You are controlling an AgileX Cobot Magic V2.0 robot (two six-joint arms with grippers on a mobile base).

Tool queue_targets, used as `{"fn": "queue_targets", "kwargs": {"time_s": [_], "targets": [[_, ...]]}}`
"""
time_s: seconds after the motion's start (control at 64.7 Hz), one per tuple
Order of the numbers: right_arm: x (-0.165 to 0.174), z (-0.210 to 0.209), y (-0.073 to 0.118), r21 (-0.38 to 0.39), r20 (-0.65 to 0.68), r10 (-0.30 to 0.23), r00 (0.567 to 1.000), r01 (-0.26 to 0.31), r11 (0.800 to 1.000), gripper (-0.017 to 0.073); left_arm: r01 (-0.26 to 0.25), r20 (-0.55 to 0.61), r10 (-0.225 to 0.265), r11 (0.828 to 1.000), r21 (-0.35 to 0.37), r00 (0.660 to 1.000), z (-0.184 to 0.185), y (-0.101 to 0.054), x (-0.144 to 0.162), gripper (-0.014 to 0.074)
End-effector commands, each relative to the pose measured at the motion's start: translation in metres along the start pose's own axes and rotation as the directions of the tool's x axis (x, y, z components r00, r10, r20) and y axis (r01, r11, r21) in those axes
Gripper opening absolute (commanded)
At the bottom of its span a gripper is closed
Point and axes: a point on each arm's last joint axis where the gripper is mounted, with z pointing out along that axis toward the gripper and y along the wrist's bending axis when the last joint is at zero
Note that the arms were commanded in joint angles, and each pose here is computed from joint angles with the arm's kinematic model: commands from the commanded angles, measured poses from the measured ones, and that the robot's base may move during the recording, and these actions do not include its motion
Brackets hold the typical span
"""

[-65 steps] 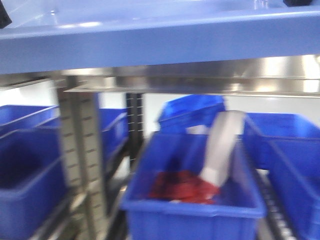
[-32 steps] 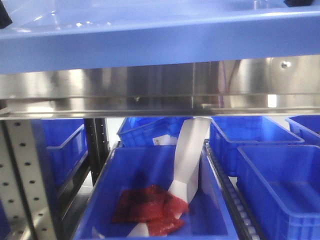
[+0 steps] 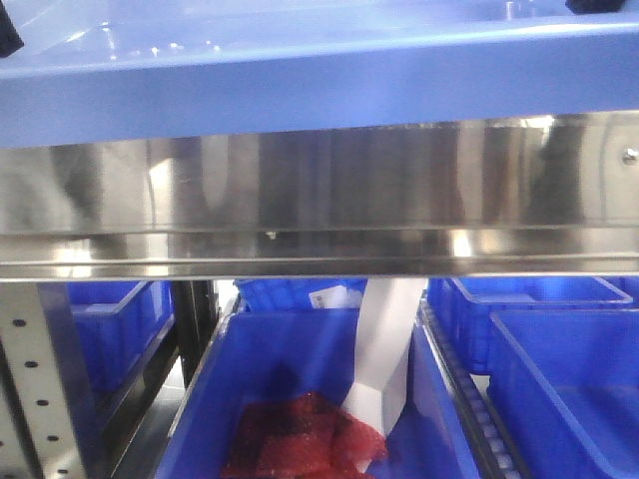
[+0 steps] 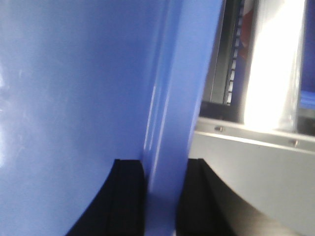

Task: Grab blue tray and place on right shelf
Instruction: 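Raise the held tray above the metal shelf edge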

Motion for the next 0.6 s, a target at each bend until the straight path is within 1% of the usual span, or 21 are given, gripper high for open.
{"fn": "queue_targets", "kwargs": {"time_s": [0.0,0.588], "targets": [[-0.0055,-0.0173,-0.0055,0.022,0.093,-0.037,0.995,0.035,0.999,0.0057,-0.032,-0.042,0.029,0.998,-0.052,0.999,-0.0149,0.003,0.0076,-0.0048],[-0.0055,-0.0173,-0.0055,0.022,0.093,-0.037,0.995,0.035,0.999,0.0057,-0.032,-0.042,0.029,0.998,-0.052,0.999,-0.0149,0.003,0.0076,-0.0048]]}}
